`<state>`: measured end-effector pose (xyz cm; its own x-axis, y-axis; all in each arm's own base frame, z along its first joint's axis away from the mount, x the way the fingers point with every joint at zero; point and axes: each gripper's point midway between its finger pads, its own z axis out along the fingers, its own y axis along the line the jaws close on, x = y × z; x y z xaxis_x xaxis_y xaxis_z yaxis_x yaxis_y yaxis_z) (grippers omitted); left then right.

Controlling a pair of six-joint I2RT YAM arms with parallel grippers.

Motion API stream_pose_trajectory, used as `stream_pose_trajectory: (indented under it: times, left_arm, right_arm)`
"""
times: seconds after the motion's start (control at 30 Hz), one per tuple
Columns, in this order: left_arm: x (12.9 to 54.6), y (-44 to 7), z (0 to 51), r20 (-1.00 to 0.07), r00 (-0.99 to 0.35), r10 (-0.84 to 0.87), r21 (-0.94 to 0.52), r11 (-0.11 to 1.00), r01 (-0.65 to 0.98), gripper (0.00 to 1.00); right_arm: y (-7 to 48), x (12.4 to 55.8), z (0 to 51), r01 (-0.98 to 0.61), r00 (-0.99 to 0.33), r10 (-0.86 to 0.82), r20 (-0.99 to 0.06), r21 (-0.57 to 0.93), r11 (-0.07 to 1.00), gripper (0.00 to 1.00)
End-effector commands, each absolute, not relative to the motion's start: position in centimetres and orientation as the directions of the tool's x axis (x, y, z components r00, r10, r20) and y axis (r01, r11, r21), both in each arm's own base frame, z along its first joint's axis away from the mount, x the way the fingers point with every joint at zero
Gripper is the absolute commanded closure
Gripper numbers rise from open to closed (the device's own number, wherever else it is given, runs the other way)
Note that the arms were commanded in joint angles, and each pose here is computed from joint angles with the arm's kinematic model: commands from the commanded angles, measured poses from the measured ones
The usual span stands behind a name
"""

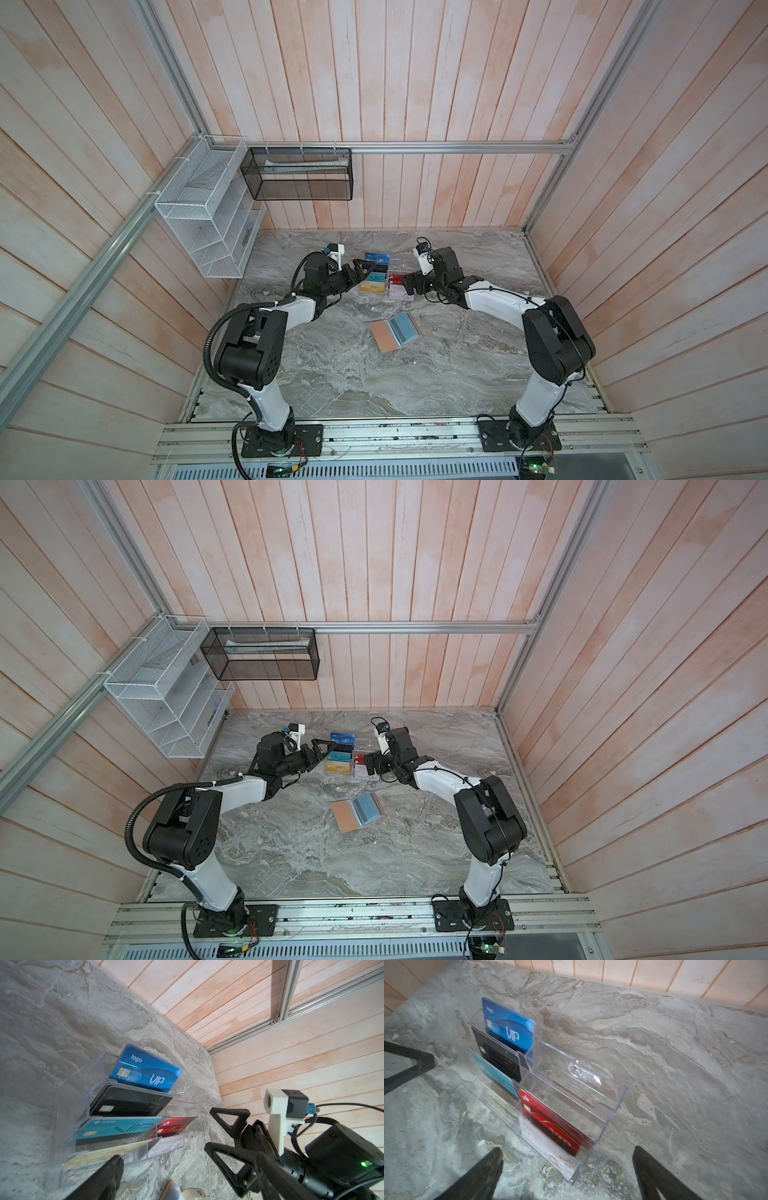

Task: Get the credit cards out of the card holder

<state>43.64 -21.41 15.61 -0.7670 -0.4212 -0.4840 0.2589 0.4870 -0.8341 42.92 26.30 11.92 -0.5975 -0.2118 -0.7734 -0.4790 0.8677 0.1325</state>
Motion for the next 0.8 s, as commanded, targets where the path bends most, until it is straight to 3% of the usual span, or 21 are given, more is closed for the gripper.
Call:
stream_pose_trajectory:
  times: [0.0,0.3,0.5,0.77]
  left_arm:
    - [43.3,-21.6,15.5,-0.475,-0.770,-0.427,-0.842,0.475,0.256,0.00]
    - [42.9,-21.9,14.6,-0.456,-0.784,-0.421,-0.850,0.467,0.243,0.00]
    - [42.8,-22.2,14.2,-0.445,-0.792,-0.418,-0.857,0.457,0.239,0.00]
    - [42.7,-22.3,13.9,-0.441,-0.796,-0.415,-0.857,0.457,0.236,0.00]
  right_arm:
    - [25.5,43.0,10.1,-0.448,-0.610,-0.258,-0.750,0.057,0.892,0.02]
    - [25.8,43.6,7.7,-0.393,-0.626,-0.310,-0.716,-0.054,0.918,0.02]
    - [24.7,44.2,7.4,-0.305,-0.647,-0.264,-0.715,-0.075,0.949,0.02]
    - [25.5,44.2,8.4,-0.316,-0.633,-0.230,-0.739,-0.025,0.949,0.02]
